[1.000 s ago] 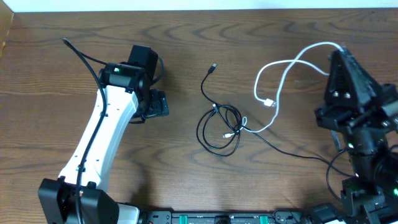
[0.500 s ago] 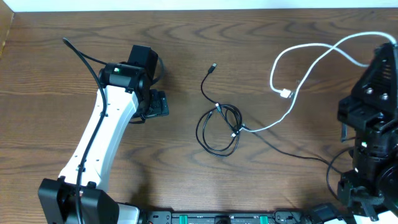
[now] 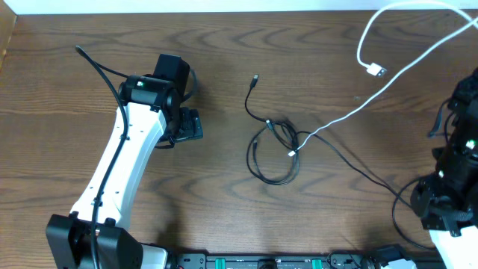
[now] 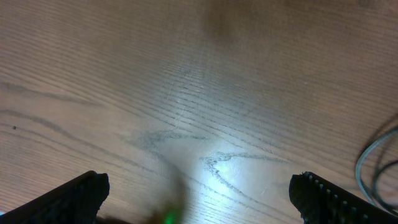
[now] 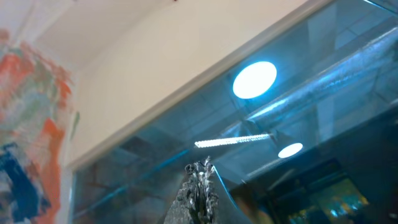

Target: Untangle cables

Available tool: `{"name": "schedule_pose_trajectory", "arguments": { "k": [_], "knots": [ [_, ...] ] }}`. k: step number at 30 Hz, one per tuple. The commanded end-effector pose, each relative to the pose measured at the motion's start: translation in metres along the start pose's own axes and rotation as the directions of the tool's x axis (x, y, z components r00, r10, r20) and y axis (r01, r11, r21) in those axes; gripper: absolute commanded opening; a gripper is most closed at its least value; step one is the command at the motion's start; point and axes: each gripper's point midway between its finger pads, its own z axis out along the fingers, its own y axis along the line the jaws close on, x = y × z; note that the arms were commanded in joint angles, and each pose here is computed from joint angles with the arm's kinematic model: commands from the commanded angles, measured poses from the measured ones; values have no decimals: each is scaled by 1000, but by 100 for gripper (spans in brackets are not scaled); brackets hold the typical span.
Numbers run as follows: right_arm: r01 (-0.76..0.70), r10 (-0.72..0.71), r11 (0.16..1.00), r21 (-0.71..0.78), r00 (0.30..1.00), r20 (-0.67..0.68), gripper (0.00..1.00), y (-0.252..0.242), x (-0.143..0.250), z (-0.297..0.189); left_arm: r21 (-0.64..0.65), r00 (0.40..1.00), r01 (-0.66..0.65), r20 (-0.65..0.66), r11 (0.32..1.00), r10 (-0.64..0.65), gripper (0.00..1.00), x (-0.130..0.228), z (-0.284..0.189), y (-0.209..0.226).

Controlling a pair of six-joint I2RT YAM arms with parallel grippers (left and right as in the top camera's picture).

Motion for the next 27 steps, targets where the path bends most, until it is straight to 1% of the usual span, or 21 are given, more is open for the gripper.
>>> {"name": "schedule_pose_trajectory", "arguments": {
  "k": [1, 2, 4, 6, 8, 10, 12, 15, 18, 21, 24, 27],
  "knots": [
    [-62, 54, 990, -129, 997, -61, 1, 22, 12, 14, -3, 1000, 17, 17, 1000, -17, 98, -4, -4, 2],
    [-65, 47, 984, -167, 993, -108, 1, 28, 24, 13, -3, 1000, 17, 17, 1000, -17, 98, -4, -4, 2],
    [-73, 31, 979, -188, 976, -218, 1, 27, 52, 10, -3, 1000, 17, 17, 1000, -17, 98, -4, -4, 2],
    [3, -71, 979, -202, 941, -331, 1, 19, 88, 3, -3, 1000, 17, 17, 1000, -17, 98, -4, -4, 2],
    [96, -178, 972, -214, 898, -403, 1, 7, 115, -4, -3, 1000, 17, 17, 1000, -17, 98, -4, -4, 2],
    [200, -292, 950, -238, 835, -467, 1, -8, 141, -12, -3, 1000, 17, 17, 1000, -17, 98, -4, -4, 2],
    [266, -369, 927, -264, 773, -516, 1, -19, 159, -21, -3, 1000, 17, 17, 1000, -17, 98, -4, -4, 2],
    [373, -478, 878, -299, 651, -589, 1, -43, 183, -37, -3, 1000, 17, 17, 1000, -17, 98, -4, -4, 2],
    [480, -530, 832, -278, 542, -652, 1, -73, 191, -49, -3, 1000, 17, 17, 1000, -17, 98, -4, -4, 2],
    [561, -566, 785, -262, 480, -670, 1, -92, 183, -53, -3, 1000, 17, 17, 1000, -17, 98, -4, -4, 2],
    [625, -605, 741, -245, 463, -648, 1, -97, 161, -48, -3, 1000, 17, 17, 1000, -17, 98, -4, -4, 2],
    [663, -631, 715, -220, 479, -610, 1, -93, 135, -40, -3, 1000, 17, 17, 1000, -17, 98, -4, -4, 2]
  ]
}}
